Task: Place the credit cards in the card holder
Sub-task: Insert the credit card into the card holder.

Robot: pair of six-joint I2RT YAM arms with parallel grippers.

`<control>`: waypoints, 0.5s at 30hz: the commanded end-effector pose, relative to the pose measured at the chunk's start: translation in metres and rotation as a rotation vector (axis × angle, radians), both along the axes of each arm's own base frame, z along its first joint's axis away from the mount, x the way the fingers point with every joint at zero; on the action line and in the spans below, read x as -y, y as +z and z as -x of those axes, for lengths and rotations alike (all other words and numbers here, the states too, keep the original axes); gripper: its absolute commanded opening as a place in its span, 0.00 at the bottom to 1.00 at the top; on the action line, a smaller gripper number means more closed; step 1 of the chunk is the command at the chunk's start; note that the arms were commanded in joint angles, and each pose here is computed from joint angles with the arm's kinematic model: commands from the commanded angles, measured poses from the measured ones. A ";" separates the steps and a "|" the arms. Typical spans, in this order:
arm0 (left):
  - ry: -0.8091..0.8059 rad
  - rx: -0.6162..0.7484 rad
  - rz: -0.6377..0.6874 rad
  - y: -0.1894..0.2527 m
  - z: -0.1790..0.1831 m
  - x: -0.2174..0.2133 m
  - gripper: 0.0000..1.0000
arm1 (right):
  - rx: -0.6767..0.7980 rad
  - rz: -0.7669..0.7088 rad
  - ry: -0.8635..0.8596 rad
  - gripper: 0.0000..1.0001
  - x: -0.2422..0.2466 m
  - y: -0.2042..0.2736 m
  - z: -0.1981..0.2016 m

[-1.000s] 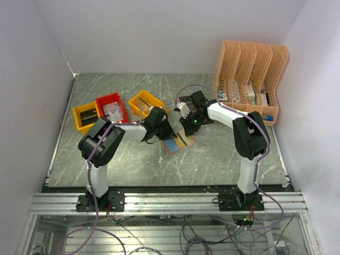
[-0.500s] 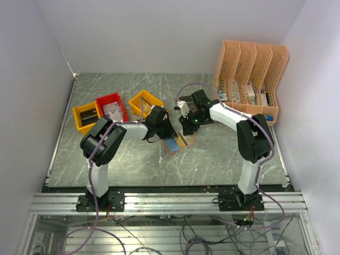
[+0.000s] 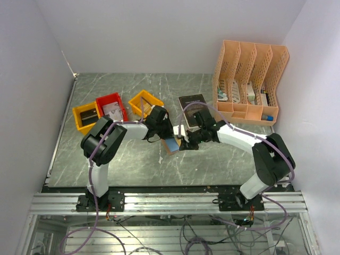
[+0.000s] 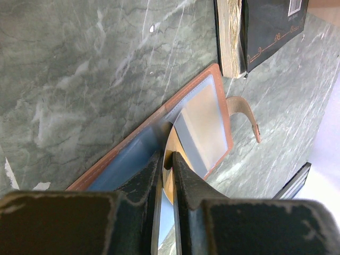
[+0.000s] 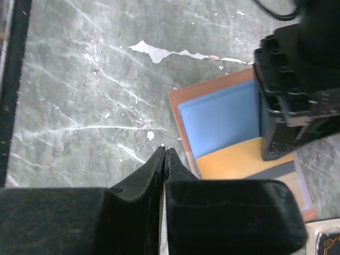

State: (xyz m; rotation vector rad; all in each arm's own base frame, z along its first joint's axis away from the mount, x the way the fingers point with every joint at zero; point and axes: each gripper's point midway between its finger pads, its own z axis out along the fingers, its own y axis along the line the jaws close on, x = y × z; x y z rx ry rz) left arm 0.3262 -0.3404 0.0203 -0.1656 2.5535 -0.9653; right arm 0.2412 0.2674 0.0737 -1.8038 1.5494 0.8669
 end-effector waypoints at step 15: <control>-0.041 -0.069 -0.088 -0.033 0.018 -0.011 0.21 | 0.341 0.098 -0.124 0.02 -0.036 -0.031 -0.043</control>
